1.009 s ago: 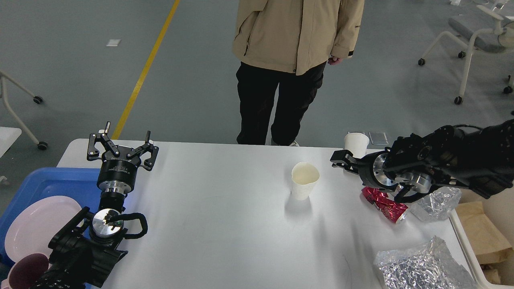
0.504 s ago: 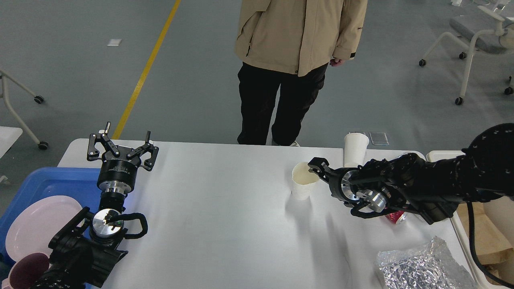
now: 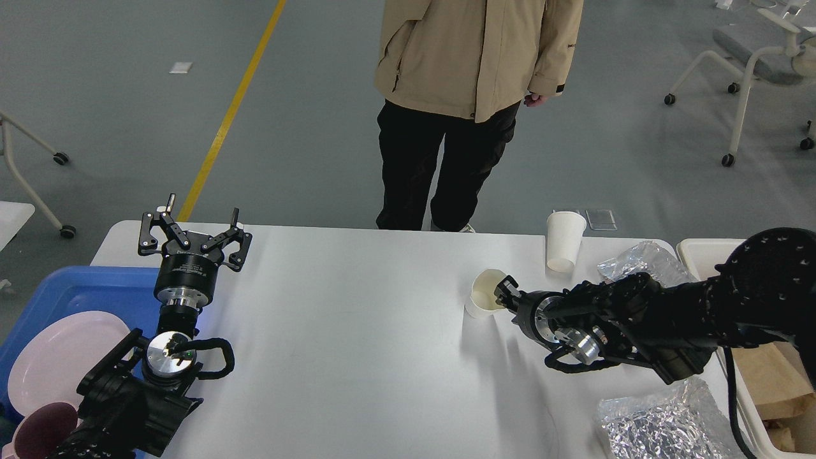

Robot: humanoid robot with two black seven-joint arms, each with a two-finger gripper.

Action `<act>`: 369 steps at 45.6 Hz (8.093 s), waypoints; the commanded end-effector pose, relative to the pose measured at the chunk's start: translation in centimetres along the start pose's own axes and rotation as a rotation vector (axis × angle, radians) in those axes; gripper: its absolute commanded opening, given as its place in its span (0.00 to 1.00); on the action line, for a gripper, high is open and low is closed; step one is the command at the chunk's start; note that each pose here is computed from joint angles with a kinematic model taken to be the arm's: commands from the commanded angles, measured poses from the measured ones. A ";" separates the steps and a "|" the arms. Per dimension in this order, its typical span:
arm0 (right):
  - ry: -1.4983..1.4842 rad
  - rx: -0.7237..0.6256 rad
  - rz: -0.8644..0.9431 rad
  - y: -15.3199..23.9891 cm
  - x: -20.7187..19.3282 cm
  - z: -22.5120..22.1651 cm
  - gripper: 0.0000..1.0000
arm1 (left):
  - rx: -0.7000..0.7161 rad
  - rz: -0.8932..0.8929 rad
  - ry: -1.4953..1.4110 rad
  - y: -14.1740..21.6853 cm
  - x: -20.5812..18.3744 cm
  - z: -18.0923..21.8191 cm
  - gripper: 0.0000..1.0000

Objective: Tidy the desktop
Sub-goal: 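Grasp the white paper cup nearest the robot with the right gripper, then carry the paper cup with the right gripper into the white bin, then move the right gripper back toward the red can, then close the right gripper on the red can, then lift the red can with the right gripper into the white bin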

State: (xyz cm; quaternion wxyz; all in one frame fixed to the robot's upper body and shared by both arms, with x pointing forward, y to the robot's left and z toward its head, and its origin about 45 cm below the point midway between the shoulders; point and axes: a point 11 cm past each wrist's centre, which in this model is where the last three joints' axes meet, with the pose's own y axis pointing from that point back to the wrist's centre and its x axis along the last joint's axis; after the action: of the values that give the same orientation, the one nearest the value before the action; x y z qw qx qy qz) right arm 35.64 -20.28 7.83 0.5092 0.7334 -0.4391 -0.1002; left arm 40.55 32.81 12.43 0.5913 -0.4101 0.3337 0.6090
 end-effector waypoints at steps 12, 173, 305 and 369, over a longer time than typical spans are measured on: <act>0.010 0.003 0.011 0.4 -0.2 -0.4 0.00 | 0.000 0.000 0.000 0.0 0.0 0.0 1.00; 0.693 0.140 0.106 14.0 17.1 -3.2 1.00 | 0.000 0.000 0.000 0.0 0.0 0.0 1.00; 1.344 -0.072 0.112 0.7 10.1 14.7 0.00 | 0.000 0.000 0.000 0.0 0.0 0.0 1.00; 0.840 -0.187 -0.081 16.0 19.4 5.2 0.00 | 0.000 0.000 0.000 0.0 0.0 0.0 1.00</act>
State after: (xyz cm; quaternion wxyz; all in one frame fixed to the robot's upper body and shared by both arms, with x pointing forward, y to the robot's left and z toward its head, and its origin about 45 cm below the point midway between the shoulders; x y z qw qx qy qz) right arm 34.78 -31.97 26.66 0.6517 0.7305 -0.1135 0.1699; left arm 40.53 32.84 12.41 0.5909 -0.4102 0.3340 0.6091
